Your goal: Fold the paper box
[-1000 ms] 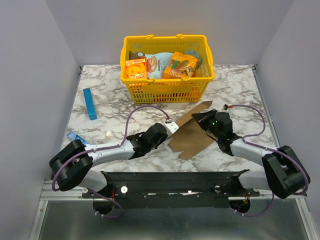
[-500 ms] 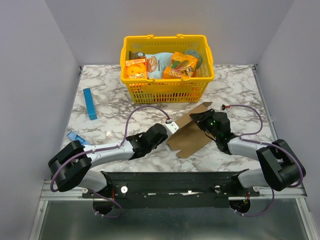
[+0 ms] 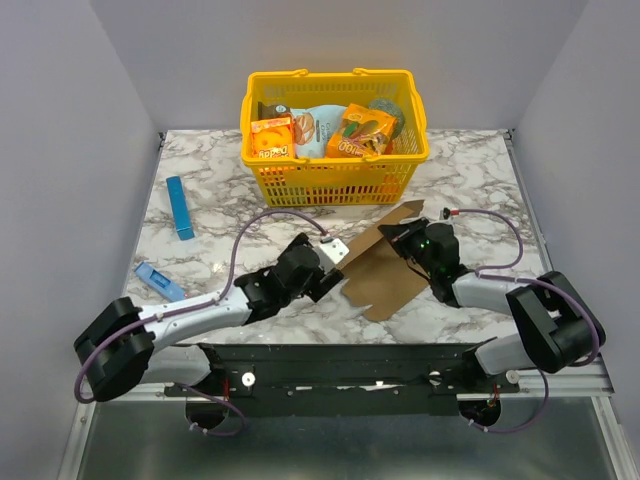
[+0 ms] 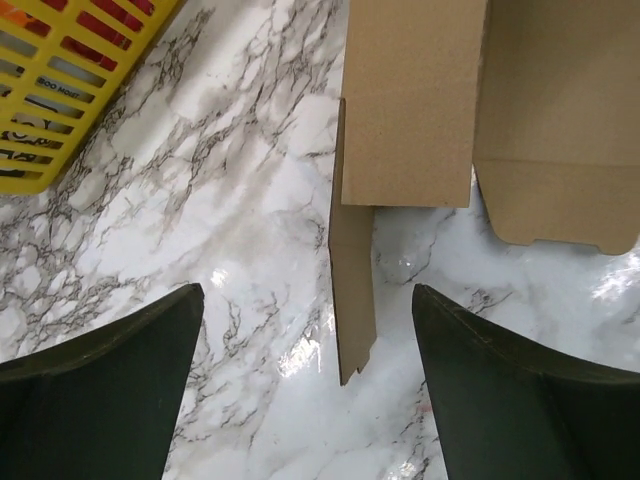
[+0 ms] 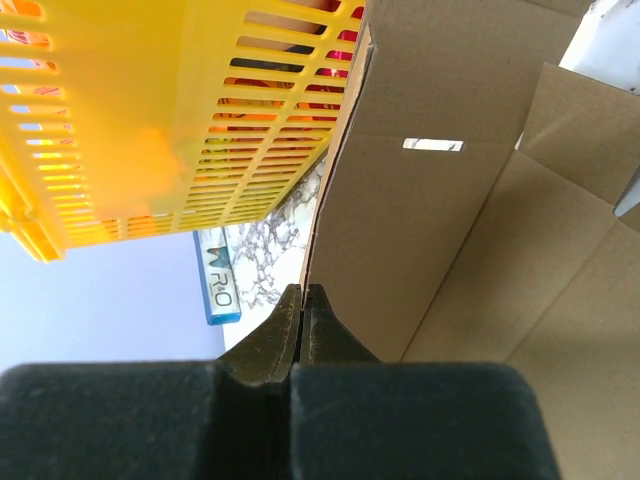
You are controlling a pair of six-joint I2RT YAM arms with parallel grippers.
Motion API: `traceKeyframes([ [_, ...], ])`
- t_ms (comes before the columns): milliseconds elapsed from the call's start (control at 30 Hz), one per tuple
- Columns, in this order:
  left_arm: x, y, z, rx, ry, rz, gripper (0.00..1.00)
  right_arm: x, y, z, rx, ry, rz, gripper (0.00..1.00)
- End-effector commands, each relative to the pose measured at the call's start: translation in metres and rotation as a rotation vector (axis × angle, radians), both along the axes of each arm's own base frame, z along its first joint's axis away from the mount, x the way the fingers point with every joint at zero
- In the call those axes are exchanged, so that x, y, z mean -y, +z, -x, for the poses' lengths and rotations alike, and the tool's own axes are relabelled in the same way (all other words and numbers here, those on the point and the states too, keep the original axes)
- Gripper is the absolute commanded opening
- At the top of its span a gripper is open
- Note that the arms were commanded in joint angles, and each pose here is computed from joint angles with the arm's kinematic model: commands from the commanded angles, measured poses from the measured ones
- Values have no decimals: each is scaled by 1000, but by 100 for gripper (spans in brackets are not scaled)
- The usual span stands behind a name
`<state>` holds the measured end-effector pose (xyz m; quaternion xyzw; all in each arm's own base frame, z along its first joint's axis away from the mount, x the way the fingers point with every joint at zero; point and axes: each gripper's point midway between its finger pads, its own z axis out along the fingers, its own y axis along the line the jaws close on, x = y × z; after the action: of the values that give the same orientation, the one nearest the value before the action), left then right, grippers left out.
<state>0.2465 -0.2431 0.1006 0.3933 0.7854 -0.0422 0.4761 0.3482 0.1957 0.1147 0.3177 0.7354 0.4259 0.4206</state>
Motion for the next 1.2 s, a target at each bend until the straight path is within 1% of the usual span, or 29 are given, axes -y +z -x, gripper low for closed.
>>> traceKeyframes([
  [0, 13, 27, 11, -52, -70, 215, 96, 4, -7, -3, 17, -12, 39, 1],
  [33, 14, 30, 13, -63, -77, 244, 96, 5, -9, -3, 19, -13, 49, 1],
  [67, 9, 36, 10, -73, -55, 298, 96, 5, -10, -3, 23, -12, 50, 1],
  [167, 8, 53, 10, -103, -68, 436, 95, 8, -13, -2, 22, -21, 57, 1],
  [200, 9, 60, 7, -96, -70, 475, 93, 8, -13, -2, 22, -19, 58, 1],
  [267, 14, 68, 7, -100, -85, 506, 90, 7, -15, -1, 17, -17, 58, 1],
  [333, 20, 67, 6, -122, -98, 504, 86, 6, -15, -1, 18, -11, 55, 1],
  [400, 26, 59, 1, -153, -105, 449, 80, 5, -12, -2, 23, -8, 52, 1],
  [433, 26, 56, -2, -153, -99, 422, 78, 5, -12, -2, 24, -8, 48, 1],
  [467, 25, 55, -12, -128, -63, 380, 77, 5, -13, -1, 21, -6, 50, 1],
  [500, 24, 51, -13, -116, -68, 327, 77, 5, -13, -1, 21, -7, 47, 1],
  [533, 28, 50, -11, -109, -91, 303, 78, 5, -13, -1, 21, -4, 45, 1],
  [567, 26, 48, -17, -95, -65, 279, 78, 5, -13, 0, 19, -5, 46, 1],
  [633, 24, 46, -23, -62, -66, 224, 78, 5, -14, 0, 20, -3, 43, 1],
  [700, 25, 45, -28, -49, -58, 197, 78, 5, -13, 0, 23, -2, 38, 1],
  [800, 27, 35, -26, -66, -82, 140, 78, 3, -13, 0, 23, 3, 33, 1],
  [967, 30, 23, -30, -54, -79, 61, 78, 1, -15, 0, 16, 8, 21, 1],
  [1167, 38, 17, -40, -33, -85, 19, 78, 0, -15, 0, 20, 14, 6, 1],
])
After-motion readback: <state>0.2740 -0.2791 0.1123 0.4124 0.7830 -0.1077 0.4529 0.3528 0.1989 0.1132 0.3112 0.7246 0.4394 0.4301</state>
